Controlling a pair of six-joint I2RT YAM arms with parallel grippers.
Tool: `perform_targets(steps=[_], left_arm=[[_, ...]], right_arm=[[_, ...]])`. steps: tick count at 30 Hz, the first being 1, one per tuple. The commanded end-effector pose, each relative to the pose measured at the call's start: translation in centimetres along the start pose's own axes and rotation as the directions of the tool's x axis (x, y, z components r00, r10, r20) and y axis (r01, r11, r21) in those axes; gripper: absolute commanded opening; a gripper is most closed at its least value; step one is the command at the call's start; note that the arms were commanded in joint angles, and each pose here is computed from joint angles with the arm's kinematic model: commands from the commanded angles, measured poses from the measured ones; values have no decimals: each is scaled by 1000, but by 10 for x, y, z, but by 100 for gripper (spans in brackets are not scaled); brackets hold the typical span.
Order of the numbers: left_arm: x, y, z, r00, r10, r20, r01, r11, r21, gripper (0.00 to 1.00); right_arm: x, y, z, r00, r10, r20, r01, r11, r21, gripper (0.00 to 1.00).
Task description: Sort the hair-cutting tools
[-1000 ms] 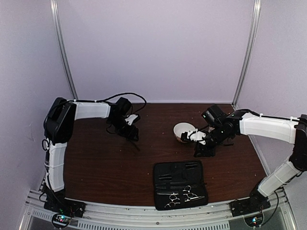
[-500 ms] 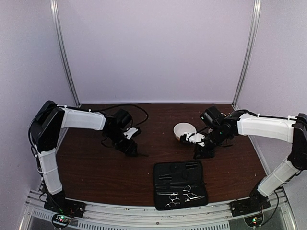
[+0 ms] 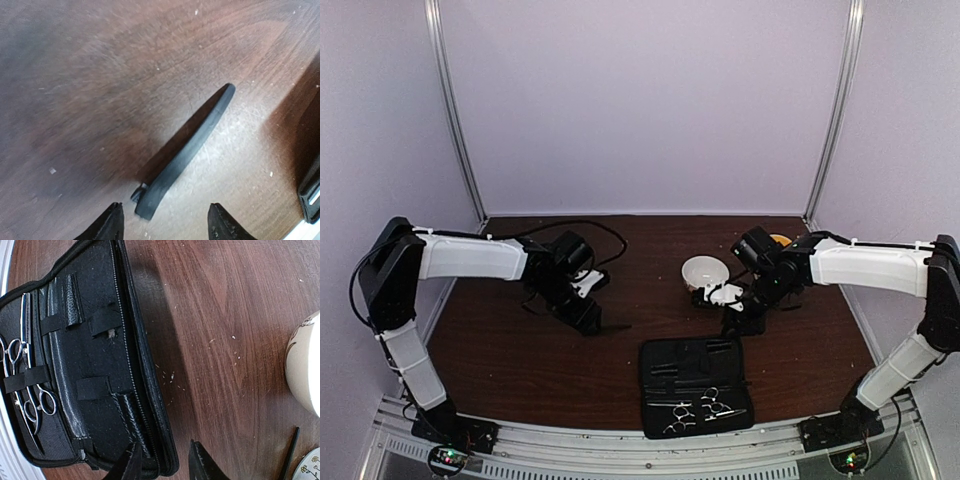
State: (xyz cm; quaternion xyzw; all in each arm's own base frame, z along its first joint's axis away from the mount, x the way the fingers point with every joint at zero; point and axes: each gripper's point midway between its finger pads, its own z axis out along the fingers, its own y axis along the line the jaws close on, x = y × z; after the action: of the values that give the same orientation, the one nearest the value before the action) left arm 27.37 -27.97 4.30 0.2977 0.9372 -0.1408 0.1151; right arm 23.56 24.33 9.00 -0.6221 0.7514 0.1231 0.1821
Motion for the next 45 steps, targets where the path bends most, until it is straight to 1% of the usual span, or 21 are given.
perform_targets(steps=[1, 7, 9, 11, 14, 18, 22, 25, 28, 31, 34, 37, 43, 45], left_arm=[[-9, 4, -21, 1000, -3, 14, 3, 999, -43, 58], [-4, 16, -18, 997, 6, -71, -12, 995, -94, 58], [-2, 21, -17, 996, -13, -92, 4, 996, -92, 57], [0, 31, -18, 992, -65, -111, 56, 994, -89, 53], [1, 24, -16, 988, -79, -134, 83, 996, 21, 50], [-4, -2, -18, 988, -60, -142, 85, 981, 177, 50], [-4, 0, -11, 983, -76, -166, 107, 976, 190, 50], [2, 13, -2, 972, -120, -204, 154, 975, 158, 46], [3, 17, 1, 966, -145, -215, 182, 969, 166, 43], [4, 15, 4, 964, -143, -224, 185, 966, 179, 41], [4, 11, 5, 963, -139, -230, 188, 960, 207, 36], [5, 8, 8, 961, -134, -240, 191, 955, 229, 29], [7, 5, 9, 959, -134, -251, 197, 949, 247, 25], [7, 5, 10, 958, -135, -252, 199, 948, 248, 21]], right_arm=[[-1, 3, 0, 1000, -18, -5, 18, 1000, -10, 33], [0, 3, 0, 1000, -21, -9, 21, 1000, -10, 33], [0, 3, 0, 1000, -23, -10, 23, 1000, -11, 33], [1, 4, 1, 1000, -25, -16, 25, 1000, -15, 33], [3, 6, 2, 999, -28, -22, 28, 999, -22, 33], [5, 6, 3, 999, -35, -31, 34, 999, -26, 33], [6, 7, 5, 998, -37, -41, 36, 999, -36, 33], [7, 8, 6, 998, -39, -45, 37, 999, -40, 33], [7, 8, 7, 998, -43, -46, 41, 998, -41, 33], [9, 10, 8, 997, -46, -54, 44, 998, -47, 33], [9, 10, 9, 997, -49, -57, 46, 998, -50, 33], [9, 11, 9, 997, -52, -61, 49, 997, -52, 33], [9, 12, 10, 996, -59, -66, 55, 997, -55, 33], [9, 12, 10, 996, -61, -67, 58, 997, -54, 33]])
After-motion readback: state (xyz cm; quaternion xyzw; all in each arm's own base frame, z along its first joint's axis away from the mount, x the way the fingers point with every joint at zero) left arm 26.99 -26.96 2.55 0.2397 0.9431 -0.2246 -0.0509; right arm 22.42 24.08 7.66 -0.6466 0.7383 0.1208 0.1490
